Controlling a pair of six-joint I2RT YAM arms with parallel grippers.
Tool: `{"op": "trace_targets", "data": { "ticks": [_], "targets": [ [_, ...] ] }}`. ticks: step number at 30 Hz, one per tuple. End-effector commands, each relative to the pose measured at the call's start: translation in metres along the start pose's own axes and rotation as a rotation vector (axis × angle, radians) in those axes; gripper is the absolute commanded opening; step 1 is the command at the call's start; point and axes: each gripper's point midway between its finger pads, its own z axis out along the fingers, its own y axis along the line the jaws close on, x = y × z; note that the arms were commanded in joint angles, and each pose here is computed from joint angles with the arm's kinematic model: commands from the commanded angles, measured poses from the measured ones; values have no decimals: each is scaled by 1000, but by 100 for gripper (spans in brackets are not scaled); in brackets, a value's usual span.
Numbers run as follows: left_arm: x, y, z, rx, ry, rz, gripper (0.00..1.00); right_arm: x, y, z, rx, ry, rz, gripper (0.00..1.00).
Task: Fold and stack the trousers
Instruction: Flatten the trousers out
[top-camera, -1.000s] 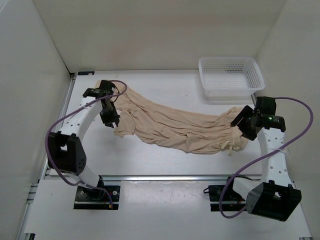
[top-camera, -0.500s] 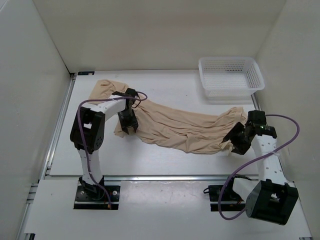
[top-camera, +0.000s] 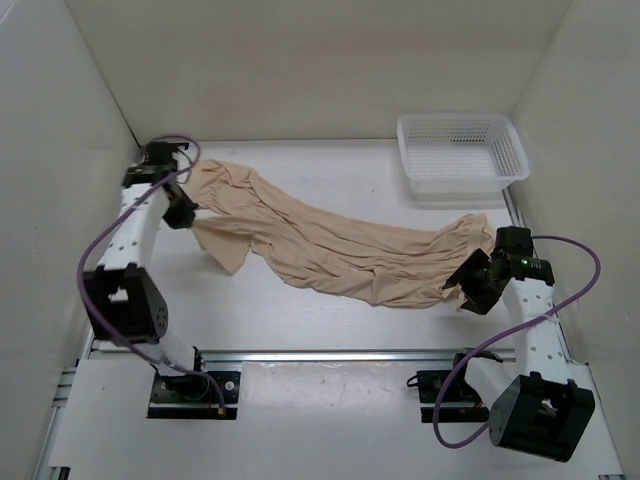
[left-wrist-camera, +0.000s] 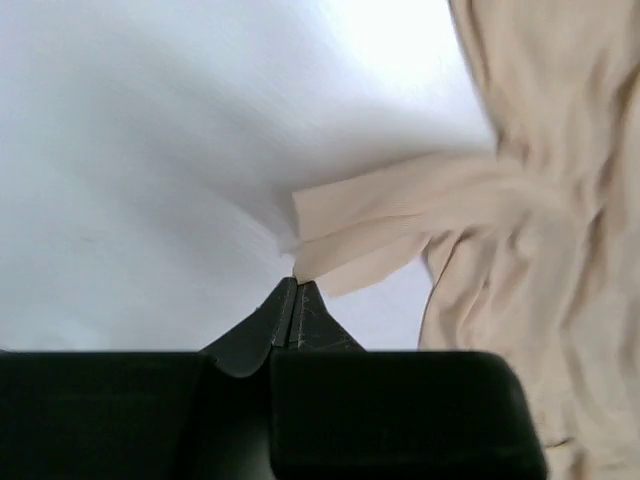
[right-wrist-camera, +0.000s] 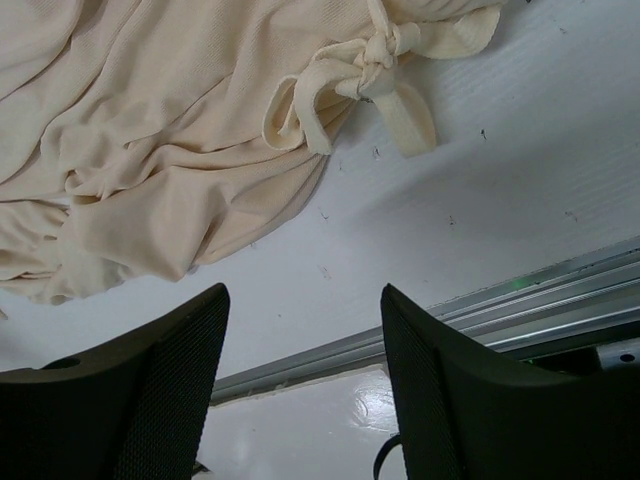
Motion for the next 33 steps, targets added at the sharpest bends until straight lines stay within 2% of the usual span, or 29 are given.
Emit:
{"op": "trace_targets", "data": {
  "ticks": [1, 3, 7, 11, 12, 14, 16, 18, 19, 20, 22, 23, 26, 30, 33],
  "targets": [
    [-41, 36, -72, 66, -183, -133, 10, -8, 8, -6, -18, -20, -4, 65],
    [-58, 48, -83, 74, -225, -189, 10, -10, 10, -7, -18, -20, -4, 64],
    [-76, 77, -61, -49, -196, -272, 12, -19, 13, -8, -15, -32, -25, 69],
    [-69, 70, -39, 5, -71, -253, 45, -17, 11, -4, -6, -16, -22, 72],
    [-66, 65, -35, 34, -58, -241, 62, -9, 9, 1, -1, 11, 16, 72],
    [-47, 60, -19, 66, 9, -220, 78, 1, 7, 6, -3, 50, 49, 72],
    [-24, 63, -9, 59, 59, -198, 79, 12, 4, 15, -5, 86, 98, 72],
    [-9, 65, -6, 68, 76, -197, 70, 19, -1, 22, 5, 98, 123, 70],
    [13, 68, 3, 70, 135, -197, 62, 22, -3, 23, 11, 105, 134, 70],
    [21, 68, 2, 88, 139, -198, 60, 18, -6, 25, 26, 82, 131, 68],
    [46, 70, 15, 91, 199, -199, 61, 21, -12, 30, 53, 83, 158, 66],
    [53, 66, 18, 101, 215, -197, 70, 21, -13, 34, 54, 84, 158, 65],
    [70, 71, 33, 74, 269, -197, 76, 16, -11, 44, 55, 84, 179, 64],
    [90, 66, 61, 82, 358, -222, 76, 3, -6, 61, 56, 85, 180, 61],
    [85, 73, 83, 12, 356, -228, 72, -14, 5, 75, 25, 50, 163, 54]
  ]
}}
